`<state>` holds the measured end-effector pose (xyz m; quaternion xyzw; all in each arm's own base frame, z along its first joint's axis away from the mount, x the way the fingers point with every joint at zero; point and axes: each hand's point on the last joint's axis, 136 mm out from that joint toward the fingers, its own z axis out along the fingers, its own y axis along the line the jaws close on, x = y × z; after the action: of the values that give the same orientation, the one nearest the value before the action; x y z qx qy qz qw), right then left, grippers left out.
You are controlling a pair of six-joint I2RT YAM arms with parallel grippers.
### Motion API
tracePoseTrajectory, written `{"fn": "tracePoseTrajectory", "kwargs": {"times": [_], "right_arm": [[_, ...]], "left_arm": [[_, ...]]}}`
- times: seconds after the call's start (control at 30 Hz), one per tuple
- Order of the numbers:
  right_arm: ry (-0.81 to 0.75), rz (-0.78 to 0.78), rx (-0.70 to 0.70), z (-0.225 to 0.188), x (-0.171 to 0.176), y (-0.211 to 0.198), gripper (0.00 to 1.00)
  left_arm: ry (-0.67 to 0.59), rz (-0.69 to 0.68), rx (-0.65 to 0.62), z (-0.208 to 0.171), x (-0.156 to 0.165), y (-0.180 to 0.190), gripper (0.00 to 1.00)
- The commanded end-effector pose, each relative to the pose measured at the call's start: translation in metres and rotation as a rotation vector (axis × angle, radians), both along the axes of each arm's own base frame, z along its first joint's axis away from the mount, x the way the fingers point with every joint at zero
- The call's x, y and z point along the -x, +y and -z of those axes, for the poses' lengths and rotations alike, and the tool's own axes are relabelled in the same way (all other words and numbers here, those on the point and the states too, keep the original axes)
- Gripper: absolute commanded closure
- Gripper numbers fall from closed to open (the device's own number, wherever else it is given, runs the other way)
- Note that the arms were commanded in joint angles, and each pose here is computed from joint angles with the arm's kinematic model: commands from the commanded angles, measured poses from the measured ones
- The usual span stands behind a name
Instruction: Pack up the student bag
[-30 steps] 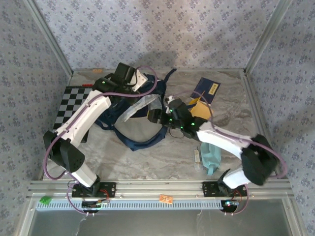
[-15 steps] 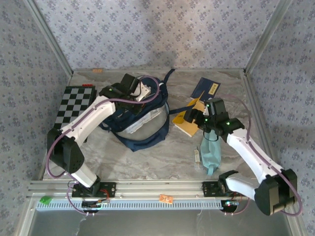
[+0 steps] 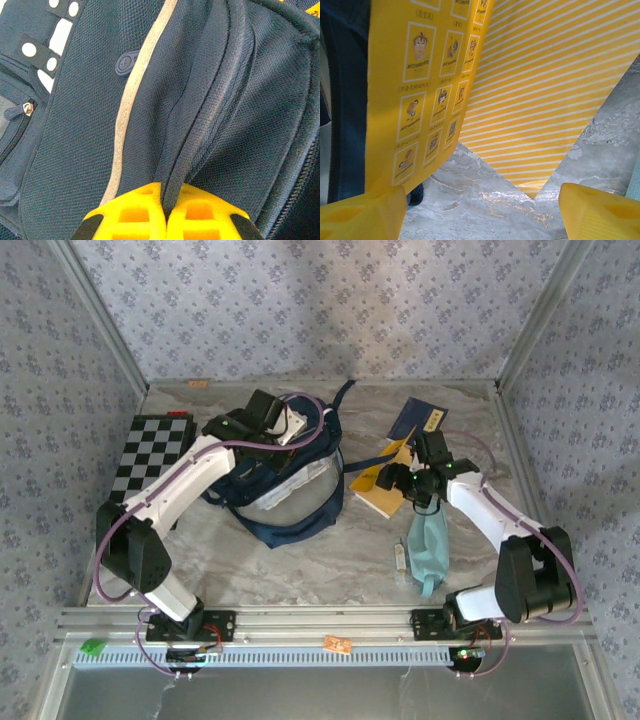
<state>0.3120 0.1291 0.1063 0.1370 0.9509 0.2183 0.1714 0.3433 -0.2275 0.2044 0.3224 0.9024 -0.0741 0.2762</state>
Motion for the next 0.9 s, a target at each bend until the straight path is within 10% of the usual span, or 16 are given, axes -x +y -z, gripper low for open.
{"fn": "tracePoseTrajectory", "kwargs": {"times": [0.0,0.43,0.63,0.87], "right_arm": [[0.01,0.007,0.054,0.002,-0.003,-0.01,0.23],[-0.122,0.001,-0.077,-0.05,-0.002,0.02,0.18],[0.004,0.043,0.035,-0.005,-0.013,0.005,0.16],[0.067,0.164,0.045,0.034,-0.014,-0.045,0.36]], "left_arm": [[-0.085,-0.016,0.068,-0.032,-0.002,-0.004,1.0],[-0.114,-0.014,0.118,-0.053,-0.001,-0.005,1.0],[-0.155,-0.037,0.11,-0.065,-0.006,0.0,1.0],[-0.199,-0.122,0.078,-0.076,-0.015,0.024,1.0]]}}
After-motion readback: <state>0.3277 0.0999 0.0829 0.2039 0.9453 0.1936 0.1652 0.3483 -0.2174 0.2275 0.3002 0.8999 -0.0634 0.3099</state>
